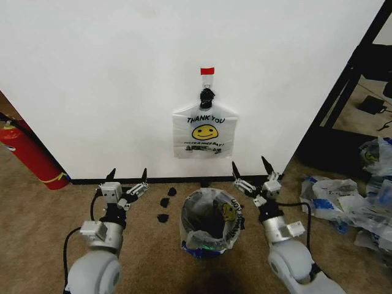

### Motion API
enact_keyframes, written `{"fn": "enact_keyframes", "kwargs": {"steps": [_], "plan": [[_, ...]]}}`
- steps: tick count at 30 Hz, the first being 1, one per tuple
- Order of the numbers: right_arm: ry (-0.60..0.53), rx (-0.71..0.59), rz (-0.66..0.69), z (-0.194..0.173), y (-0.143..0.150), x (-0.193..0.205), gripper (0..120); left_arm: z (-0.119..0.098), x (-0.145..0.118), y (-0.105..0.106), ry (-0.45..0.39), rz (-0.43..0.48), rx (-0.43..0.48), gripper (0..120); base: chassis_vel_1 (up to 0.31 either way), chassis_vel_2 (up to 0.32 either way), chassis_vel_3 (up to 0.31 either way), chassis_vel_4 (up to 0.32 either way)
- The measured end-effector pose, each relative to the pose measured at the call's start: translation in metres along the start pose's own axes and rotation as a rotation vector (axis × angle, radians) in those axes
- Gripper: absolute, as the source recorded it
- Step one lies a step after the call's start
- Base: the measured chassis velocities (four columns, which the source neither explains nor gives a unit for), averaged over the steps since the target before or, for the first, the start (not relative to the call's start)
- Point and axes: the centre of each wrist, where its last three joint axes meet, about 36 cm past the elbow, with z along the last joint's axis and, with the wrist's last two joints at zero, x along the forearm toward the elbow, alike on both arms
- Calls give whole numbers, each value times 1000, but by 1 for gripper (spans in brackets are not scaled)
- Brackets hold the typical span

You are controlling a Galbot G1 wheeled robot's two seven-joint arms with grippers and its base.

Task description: Pick up the garbage bag from the wall and place it over the trash bin.

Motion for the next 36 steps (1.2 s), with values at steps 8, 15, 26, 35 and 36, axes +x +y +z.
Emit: {"fn": "enact_keyframes", "kwargs": {"steps": [8,15,26,35,36], "plan": [[76,-39,87,-23,-28,18,100,12,-7,17,13,-55,-2,100,0,0,0,0],[113,2,-2,7,-34,34,100,13,0,26,12,-62,-21,100,0,0,0,0],[189,-69,-51,30,-18,49,100,12,7,18,12,-64,-19,100,0,0,0,0],[219,-82,-68,46,-5,62,100,12,13,11,18,-60,-14,100,0,0,0,0],[225,-73,-77,47,-3,64,100,11,12,8,16,-58,-11,100,0,0,0,0]]}}
